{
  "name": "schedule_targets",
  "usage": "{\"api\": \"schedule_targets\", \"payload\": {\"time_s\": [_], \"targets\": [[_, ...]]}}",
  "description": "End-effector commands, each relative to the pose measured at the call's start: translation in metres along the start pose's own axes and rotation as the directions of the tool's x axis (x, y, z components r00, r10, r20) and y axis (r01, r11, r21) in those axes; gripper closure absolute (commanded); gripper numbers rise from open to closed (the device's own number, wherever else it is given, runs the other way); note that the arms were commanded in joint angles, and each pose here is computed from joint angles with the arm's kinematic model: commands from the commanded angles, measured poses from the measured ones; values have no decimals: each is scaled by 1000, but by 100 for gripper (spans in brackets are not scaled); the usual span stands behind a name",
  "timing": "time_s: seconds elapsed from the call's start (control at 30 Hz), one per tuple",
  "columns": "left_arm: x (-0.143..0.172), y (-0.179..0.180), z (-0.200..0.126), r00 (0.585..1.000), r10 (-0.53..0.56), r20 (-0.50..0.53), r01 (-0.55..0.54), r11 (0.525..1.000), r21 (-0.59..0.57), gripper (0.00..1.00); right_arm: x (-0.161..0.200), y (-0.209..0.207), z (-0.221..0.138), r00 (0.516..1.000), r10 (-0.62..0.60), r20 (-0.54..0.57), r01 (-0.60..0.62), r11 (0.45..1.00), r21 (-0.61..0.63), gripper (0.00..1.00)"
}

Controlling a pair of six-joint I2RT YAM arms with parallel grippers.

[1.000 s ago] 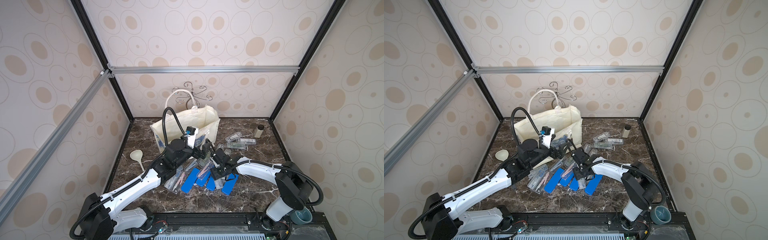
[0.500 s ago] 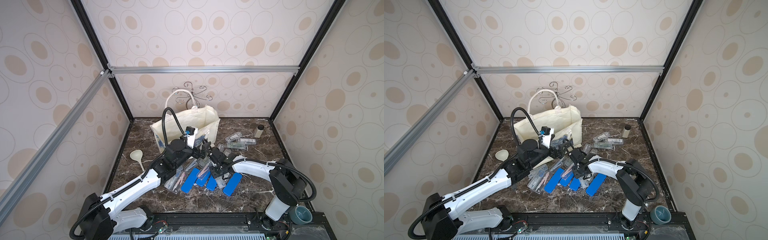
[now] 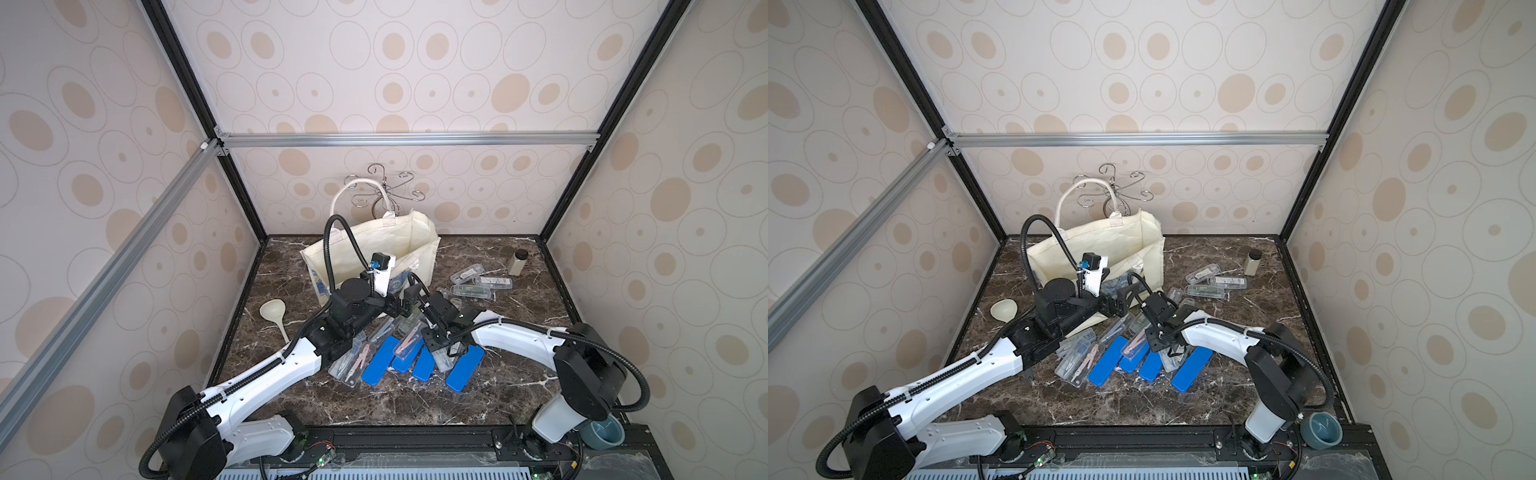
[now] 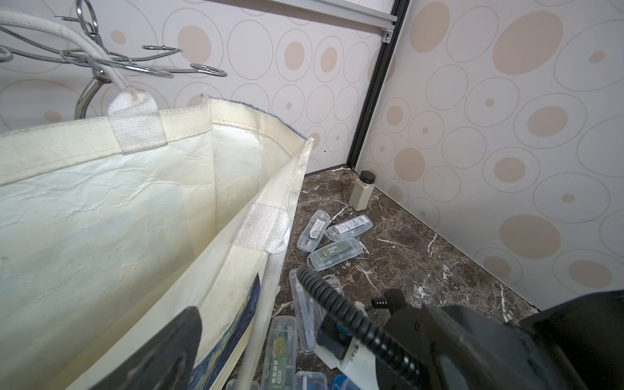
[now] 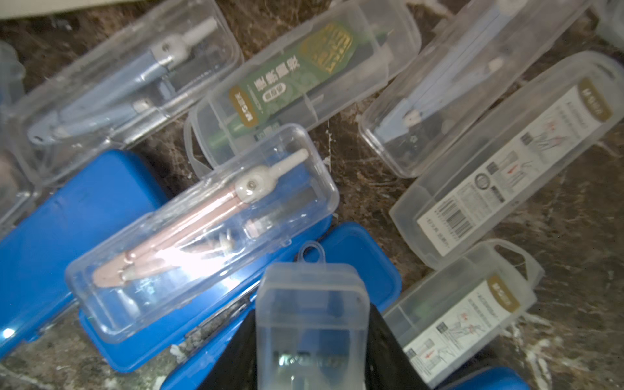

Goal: Put the compass set into the canvas bag
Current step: Pick up the compass set from the compass set.

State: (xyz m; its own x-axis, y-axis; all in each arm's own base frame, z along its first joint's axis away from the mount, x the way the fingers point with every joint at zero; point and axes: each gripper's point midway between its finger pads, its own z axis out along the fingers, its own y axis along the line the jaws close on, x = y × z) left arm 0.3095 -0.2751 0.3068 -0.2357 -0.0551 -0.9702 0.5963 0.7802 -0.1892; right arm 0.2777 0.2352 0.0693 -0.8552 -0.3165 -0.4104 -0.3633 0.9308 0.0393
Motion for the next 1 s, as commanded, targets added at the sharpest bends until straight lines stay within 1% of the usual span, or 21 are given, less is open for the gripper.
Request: {"api": "schedule_targets", "payload": {"time_s": [0.0,0.1,0.2,0.37,0.47,0.6,0.73,0.9,0.97], "targets": [[-15,-4,-1,1000,-2,31,2,1000,16,0,-23,-9,-26,995,60,77,-58,998,-30,58],[-15,-8,2,1000,3,26,-4,999,39,0,-41,-23,-44,983,121,135,-115,992,-54,58],[-14,-15,5,1000,20,14,-21,997,74,0,-61,-45,-67,960,193,203,-184,981,-63,59],[-11,-29,13,999,33,-18,-30,989,146,0,-96,-79,-115,889,284,360,-269,959,-92,59],[-7,-43,18,998,46,-30,-40,980,196,0,-113,-95,-138,854,307,419,-295,951,-96,59],[-1,-65,25,995,85,-42,-72,967,246,0,-129,-106,-161,825,315,468,-302,947,-105,59],[9,-82,37,992,105,-66,-83,955,284,0,-140,-108,-179,800,324,504,-297,945,-136,60],[15,-100,56,992,94,-82,-61,939,339,1,-147,-101,-192,772,324,547,-260,946,-194,60],[17,-102,65,993,74,-90,-39,939,342,1,-149,-98,-196,760,328,561,-249,944,-216,60]]}}
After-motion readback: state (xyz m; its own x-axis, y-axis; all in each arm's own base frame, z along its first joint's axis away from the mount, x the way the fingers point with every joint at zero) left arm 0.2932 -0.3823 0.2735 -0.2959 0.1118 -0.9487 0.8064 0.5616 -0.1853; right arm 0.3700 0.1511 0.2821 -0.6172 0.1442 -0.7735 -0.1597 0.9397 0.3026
